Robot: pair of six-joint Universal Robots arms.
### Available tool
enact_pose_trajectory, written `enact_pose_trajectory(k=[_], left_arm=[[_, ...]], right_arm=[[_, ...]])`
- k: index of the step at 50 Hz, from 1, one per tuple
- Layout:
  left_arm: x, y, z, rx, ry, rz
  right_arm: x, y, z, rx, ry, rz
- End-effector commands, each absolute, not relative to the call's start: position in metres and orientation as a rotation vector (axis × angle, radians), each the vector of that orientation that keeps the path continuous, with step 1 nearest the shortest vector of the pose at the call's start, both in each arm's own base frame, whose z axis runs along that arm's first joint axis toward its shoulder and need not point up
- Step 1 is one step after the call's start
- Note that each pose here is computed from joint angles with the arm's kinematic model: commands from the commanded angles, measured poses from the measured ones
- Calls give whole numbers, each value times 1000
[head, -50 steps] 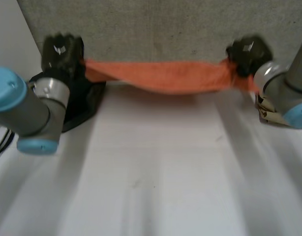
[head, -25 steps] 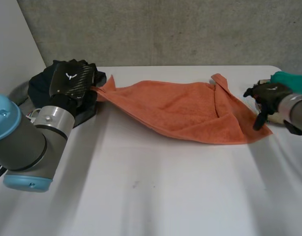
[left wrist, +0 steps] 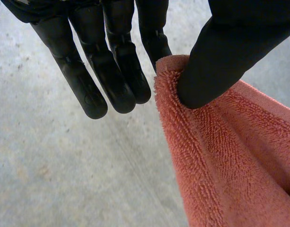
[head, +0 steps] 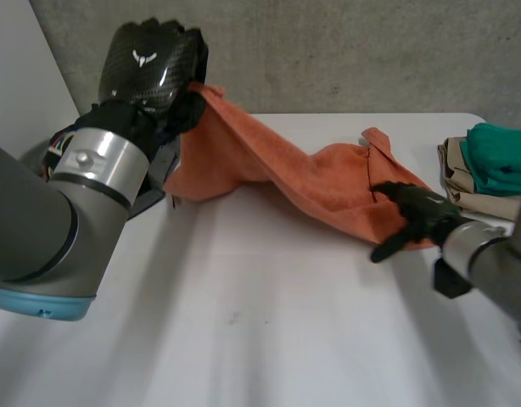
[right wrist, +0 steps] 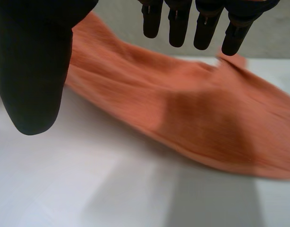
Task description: Fold the laundry.
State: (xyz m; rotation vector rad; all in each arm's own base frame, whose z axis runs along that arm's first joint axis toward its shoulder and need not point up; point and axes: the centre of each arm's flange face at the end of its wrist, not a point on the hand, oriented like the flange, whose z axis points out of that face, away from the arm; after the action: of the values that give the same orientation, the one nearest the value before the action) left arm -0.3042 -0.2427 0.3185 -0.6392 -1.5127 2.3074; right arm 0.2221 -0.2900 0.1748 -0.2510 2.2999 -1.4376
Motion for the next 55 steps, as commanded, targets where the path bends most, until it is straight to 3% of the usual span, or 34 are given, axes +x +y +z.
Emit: enact_pose_trajectory(k=[1, 10, 14, 21, 26, 28, 36, 44, 50, 55], left_arm=[[-312, -236, 344, -632, -1451, 2319], [-310, -220, 377, -565, -1357, 2315], [-304, -213, 391, -519, -1314, 2314], [-291, -210, 408, -469, -1272, 2362], [-277, -221, 411, -423, -1303, 2413], [-272, -227, 408, -419, -1340, 2421], [-241, -246, 403, -396, -1523, 2440], [-220, -243, 408, -415, -1648, 2444], [-212, -250, 387, -542, -1817, 2373], [-219, -280, 334, -651, -2030, 2227]], right_arm=[[269, -272, 169, -188, 2148, -1462], [275, -317, 134, 5, 2198, -1733], [270, -334, 133, 33, 2226, -1826], [212, -380, 139, 20, 2348, -2016], [187, -394, 147, -195, 2410, -2080], [181, -394, 168, -381, 2386, -2129], [150, -367, 307, -742, 2218, -2359], [137, -332, 404, -912, 2199, -2385], [143, -316, 418, -1076, 2206, -2273], [141, -351, 373, -1124, 2329, -2094]])
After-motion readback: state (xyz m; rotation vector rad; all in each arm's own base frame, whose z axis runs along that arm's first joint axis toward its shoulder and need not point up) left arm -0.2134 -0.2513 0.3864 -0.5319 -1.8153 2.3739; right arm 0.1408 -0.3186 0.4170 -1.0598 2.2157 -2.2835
